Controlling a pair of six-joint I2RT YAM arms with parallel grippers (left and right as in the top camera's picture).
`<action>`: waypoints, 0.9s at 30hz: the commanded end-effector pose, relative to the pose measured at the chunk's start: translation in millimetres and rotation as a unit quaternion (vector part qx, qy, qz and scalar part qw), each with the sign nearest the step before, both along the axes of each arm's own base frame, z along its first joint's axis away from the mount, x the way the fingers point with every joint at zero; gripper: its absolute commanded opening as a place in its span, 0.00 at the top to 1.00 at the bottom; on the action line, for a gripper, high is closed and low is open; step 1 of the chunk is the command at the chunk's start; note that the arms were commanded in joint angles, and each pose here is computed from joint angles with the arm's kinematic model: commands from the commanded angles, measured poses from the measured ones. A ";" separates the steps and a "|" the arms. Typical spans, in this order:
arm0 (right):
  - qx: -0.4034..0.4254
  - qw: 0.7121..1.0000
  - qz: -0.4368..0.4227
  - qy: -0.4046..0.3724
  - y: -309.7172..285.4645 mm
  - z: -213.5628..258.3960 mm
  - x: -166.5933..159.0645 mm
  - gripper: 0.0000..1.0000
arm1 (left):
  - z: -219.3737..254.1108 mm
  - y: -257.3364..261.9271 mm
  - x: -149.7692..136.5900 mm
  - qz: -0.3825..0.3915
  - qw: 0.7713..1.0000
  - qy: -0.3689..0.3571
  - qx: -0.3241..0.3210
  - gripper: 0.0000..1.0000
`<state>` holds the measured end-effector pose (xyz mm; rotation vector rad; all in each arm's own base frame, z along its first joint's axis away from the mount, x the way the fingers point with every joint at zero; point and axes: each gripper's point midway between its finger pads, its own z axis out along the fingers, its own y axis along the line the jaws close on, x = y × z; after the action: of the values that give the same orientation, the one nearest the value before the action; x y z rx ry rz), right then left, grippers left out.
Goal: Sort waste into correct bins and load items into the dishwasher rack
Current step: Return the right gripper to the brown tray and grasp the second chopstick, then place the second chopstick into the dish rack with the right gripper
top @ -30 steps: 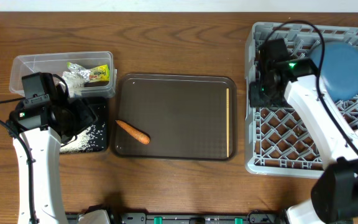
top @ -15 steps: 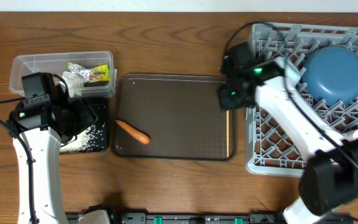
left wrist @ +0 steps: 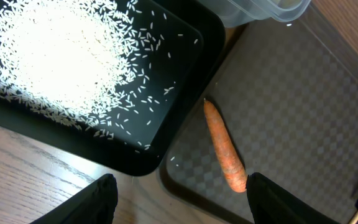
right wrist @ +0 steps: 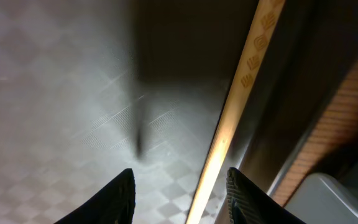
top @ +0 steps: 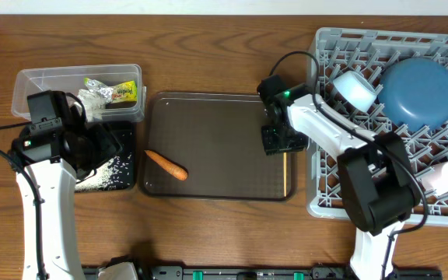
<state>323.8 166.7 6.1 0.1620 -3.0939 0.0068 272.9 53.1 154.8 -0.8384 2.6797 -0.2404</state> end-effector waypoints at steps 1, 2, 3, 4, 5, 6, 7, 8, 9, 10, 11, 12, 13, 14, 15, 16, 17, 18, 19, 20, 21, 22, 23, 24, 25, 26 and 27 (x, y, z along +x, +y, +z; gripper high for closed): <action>-0.019 1.000 -0.019 0.016 -3.9 -14.7 -5.2 0.54 | 1.7 1.6 0.1 0.003 1.000 0.000 0.001 0.31; -0.021 0.999 -0.022 0.020 -4.1 -18.0 -6.3 0.55 | 1.6 1.7 0.1 0.003 1.000 0.000 0.001 0.31; -0.023 0.999 -0.022 0.023 -3.9 -20.3 -7.4 0.57 | 1.6 1.7 0.1 0.003 1.000 0.000 0.001 0.31; -0.027 0.999 -0.025 0.028 -4.3 -24.4 -9.0 0.59 | 1.6 1.7 0.1 0.003 1.000 0.000 0.001 0.31; -0.028 0.999 -0.026 0.031 -4.6 -26.7 -9.7 0.62 | 1.6 1.7 0.1 0.003 1.000 0.000 0.001 0.31; -0.030 0.999 -0.028 0.033 -5.1 -28.4 -10.3 0.66 | 1.7 1.6 0.1 0.003 1.000 0.000 0.001 0.31; -0.031 0.999 -0.028 0.033 -5.3 -28.8 -10.6 0.72 | 1.7 1.7 0.2 0.003 1.000 -0.001 0.001 0.31; -0.030 0.999 -0.029 0.033 -5.2 -28.8 -10.5 0.78 | 1.7 1.6 0.1 0.003 1.000 0.000 0.001 0.31; -0.032 0.999 -0.030 0.032 -5.7 -28.8 -10.2 0.81 | 1.7 1.6 0.1 0.003 1.000 0.000 0.001 0.31; -0.033 0.998 -0.033 0.031 -6.2 -28.4 -9.7 0.87 | 1.7 1.6 0.1 0.003 1.000 0.000 0.001 0.31; -0.034 0.998 -0.037 0.031 -6.4 -28.4 -10.0 0.93 | 1.6 1.7 0.1 0.003 1.000 0.000 0.001 0.31; -0.034 0.998 -0.040 0.032 -6.4 -28.3 -10.4 0.99 | 1.6 1.7 0.1 0.003 1.000 0.000 0.001 0.31; -0.035 0.998 -0.042 0.032 -6.5 -28.1 -10.6 0.99 | 1.7 1.6 0.1 0.003 1.000 0.000 0.001 0.31; -0.034 0.998 -0.042 0.031 -6.2 -27.2 -10.0 0.99 | 1.6 1.7 0.1 0.003 1.000 0.000 0.001 0.31; -0.033 0.998 -0.042 0.028 -6.2 -25.4 -9.0 0.99 | 1.6 1.7 0.1 0.003 1.000 0.000 0.001 0.31; -0.031 0.998 -0.043 0.026 -6.7 -21.8 -7.6 0.99 | 1.6 1.7 0.1 0.003 1.000 0.000 0.001 0.31; -0.030 0.998 -0.044 0.023 -7.9 -15.7 -6.1 0.99 | 1.7 1.6 0.1 0.003 1.000 0.000 0.001 0.31; -0.031 0.998 -0.046 0.021 -9.8 -9.4 -4.4 0.99 | 1.7 1.6 0.1 0.003 1.000 0.000 0.001 0.31; -0.032 0.998 -0.049 0.015 -12.4 2.7 -1.1 0.99 | 1.7 1.6 0.1 0.003 1.000 0.000 0.001 0.31; -0.031 0.998 -0.051 0.008 -14.0 12.6 2.1 0.99 | 1.7 1.7 0.2 0.003 1.000 -0.001 0.001 0.31; -0.025 0.999 -0.047 -0.003 -15.2 27.8 7.3 0.99 | 1.7 1.7 0.2 0.003 1.000 -0.001 0.001 0.31; -0.018 0.999 -0.044 -0.015 -15.8 42.1 12.2 0.99 | 1.7 1.7 0.2 0.003 1.000 -0.001 0.001 0.31; -0.012 0.999 -0.040 -0.027 -16.6 55.2 15.9 0.99 | 1.7 1.7 0.2 0.003 1.000 -0.001 0.001 0.31; -0.004 0.998 -0.037 -0.043 -17.6 70.7 20.2 0.99 | 1.7 1.7 0.2 0.003 1.000 -0.001 0.001 0.31; 0.004 0.998 -0.034 -0.059 -19.3 85.6 24.1 0.99 | 1.7 1.7 0.2 0.003 1.000 -0.001 0.001 0.31; 0.011 0.997 -0.031 -0.074 -22.0 98.5 27.0 0.99 | 1.7 1.7 0.2 0.003 1.000 -0.001 0.001 0.31; 0.019 0.995 -0.032 -0.093 -26.2 113.6 30.2 0.99 | 1.7 1.7 0.2 0.003 1.000 -0.001 0.001 0.31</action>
<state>331.6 148.7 56.1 0.0323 -3.1063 0.0398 272.9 53.1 154.8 -0.8384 2.6797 -0.2404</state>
